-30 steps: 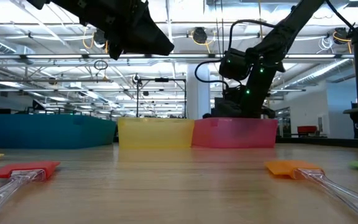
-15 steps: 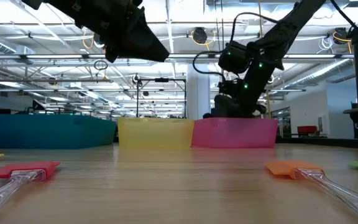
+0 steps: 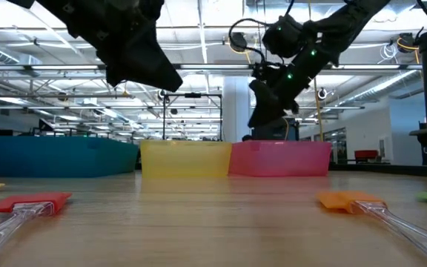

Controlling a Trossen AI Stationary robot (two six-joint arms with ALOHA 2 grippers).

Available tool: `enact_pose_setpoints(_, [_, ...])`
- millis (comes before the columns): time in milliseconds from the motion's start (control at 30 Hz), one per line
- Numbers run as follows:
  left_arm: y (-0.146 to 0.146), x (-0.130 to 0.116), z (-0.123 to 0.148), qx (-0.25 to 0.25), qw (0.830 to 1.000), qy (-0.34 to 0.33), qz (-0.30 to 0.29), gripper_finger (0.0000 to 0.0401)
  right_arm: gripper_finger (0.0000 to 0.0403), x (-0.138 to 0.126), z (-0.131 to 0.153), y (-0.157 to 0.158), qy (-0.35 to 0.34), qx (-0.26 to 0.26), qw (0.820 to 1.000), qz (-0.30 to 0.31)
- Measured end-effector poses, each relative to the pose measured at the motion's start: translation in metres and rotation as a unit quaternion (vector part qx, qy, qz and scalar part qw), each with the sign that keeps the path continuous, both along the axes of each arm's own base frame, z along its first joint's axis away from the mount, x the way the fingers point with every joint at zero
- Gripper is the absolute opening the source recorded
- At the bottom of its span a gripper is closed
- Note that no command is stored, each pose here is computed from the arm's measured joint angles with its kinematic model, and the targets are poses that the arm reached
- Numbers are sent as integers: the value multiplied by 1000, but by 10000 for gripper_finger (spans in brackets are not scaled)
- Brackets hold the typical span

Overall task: Pick & Place Kitchen Items
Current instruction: Put the left green spatula into the yellow bin

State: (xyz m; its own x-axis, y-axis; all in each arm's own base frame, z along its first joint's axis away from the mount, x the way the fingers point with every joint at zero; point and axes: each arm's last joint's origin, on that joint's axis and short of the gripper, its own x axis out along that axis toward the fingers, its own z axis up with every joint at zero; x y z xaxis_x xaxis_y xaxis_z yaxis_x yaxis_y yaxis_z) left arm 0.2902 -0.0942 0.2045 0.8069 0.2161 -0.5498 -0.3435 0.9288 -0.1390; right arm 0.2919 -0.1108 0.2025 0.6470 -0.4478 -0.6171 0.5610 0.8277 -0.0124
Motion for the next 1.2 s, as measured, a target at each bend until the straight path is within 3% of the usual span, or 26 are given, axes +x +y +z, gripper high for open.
enact_pose_setpoints(200, [-11, -7, -6, -73, 996, 39, -29, 76, 94, 15, 13, 15, -56, -55, 991, 105])
enact_pose_setpoints(333, [-18, -20, -9, -112, 990, 83, -22, 76, 84, 24, 26, 24, -124, -87, 974, 171])
enact_pose_setpoints(500, [-17, -43, -5, -152, 976, 156, 7, 76, 83, 30, 39, 32, -187, -110, 952, 215])
enact_pose_setpoints(600, [-12, -59, -1, -182, 960, 208, 35, 76, 99, 31, 39, 36, -191, -113, 949, 223])
enact_pose_setpoints(767, [-4, -83, -1, -170, 937, 293, 82, 76, 142, 32, 39, 40, -193, -110, 948, 228])
enact_pose_setpoints(933, [1, -95, -4, -167, 915, 336, 147, 76, 171, 34, 39, 51, -191, -105, 945, 244])
enact_pose_setpoints(1200, [3, -103, -5, -172, 894, 386, 150, 76, 175, 36, 33, 74, -169, -88, 941, 280])
